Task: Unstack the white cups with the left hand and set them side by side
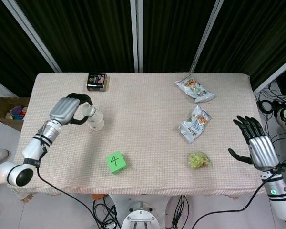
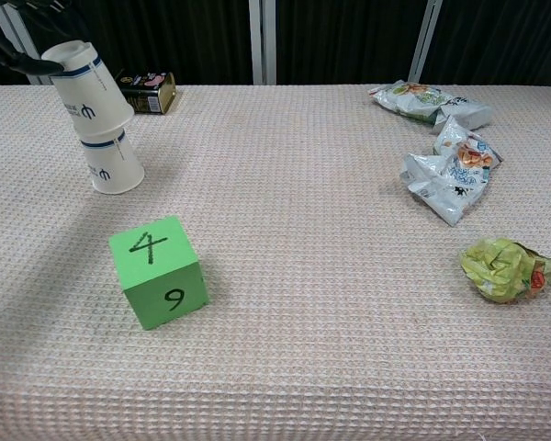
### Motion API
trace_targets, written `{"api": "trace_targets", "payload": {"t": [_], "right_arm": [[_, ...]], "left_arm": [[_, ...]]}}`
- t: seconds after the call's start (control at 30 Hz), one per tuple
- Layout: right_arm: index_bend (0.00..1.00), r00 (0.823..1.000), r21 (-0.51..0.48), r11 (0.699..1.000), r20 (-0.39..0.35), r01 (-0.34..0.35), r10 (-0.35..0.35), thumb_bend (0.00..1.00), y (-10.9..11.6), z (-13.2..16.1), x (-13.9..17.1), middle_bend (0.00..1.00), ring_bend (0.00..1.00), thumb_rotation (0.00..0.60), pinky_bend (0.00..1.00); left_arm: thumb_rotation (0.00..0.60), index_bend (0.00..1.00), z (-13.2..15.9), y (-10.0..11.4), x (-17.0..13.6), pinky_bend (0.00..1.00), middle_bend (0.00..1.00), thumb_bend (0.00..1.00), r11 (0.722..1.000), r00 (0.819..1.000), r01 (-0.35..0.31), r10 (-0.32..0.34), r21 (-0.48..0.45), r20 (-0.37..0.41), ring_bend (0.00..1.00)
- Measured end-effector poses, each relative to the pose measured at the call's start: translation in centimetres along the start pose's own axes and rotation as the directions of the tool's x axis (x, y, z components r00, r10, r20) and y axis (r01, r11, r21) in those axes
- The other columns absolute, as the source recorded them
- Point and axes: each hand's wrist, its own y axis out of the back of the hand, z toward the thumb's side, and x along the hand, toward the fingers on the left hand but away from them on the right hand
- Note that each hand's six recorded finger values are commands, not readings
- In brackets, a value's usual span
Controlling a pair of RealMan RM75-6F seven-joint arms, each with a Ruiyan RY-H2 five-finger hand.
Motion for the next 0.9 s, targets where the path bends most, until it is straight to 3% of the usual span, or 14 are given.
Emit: {"api": "trace_targets", "payload": {"t": [0.13,0.37,0.57,0.9], "right_arm": [[0.11,1.000,0.001,1.000,-0.003,-0.006,0.006,0.16,-0.2,0.1,0.0,0.08,0.00,0.600,0.03],[0.11,1.000,-0.001,1.000,0.001,-0.014,0.014,0.16,-0.4,0.1,0.1,0.08,0.00,0.600,0.03],[0.11,1.000,-0.007,1.000,0.018,-0.011,0.011,0.16,-0.2,-0.5,0.5,0.08,0.00,0.600,0.03],[0.11,1.000,-0.016,1.000,0.026,-0.011,0.011,0.16,-0.3,-1.2,0.7,0.08,0.00,0.600,0.03]], "left_arm": [[0.600,0.42,2.6,-0.3,-0.1,0.14,0.21,0.37,0.999,0.995,-0.021,0.017,0.043,0.095,0.17],[0.600,0.41,7.5,-3.6,2.7,0.14,0.21,0.37,0.993,0.979,0.007,-0.031,0.115,0.202,0.17],[0.600,0.41,7.8,-5.3,5.1,0.14,0.21,0.37,0.979,0.983,0.044,-0.078,0.197,0.166,0.17],[0.600,0.40,6.7,-7.6,6.1,0.14,0.21,0.36,0.979,0.986,0.129,-0.143,0.158,0.081,0.17]]}}
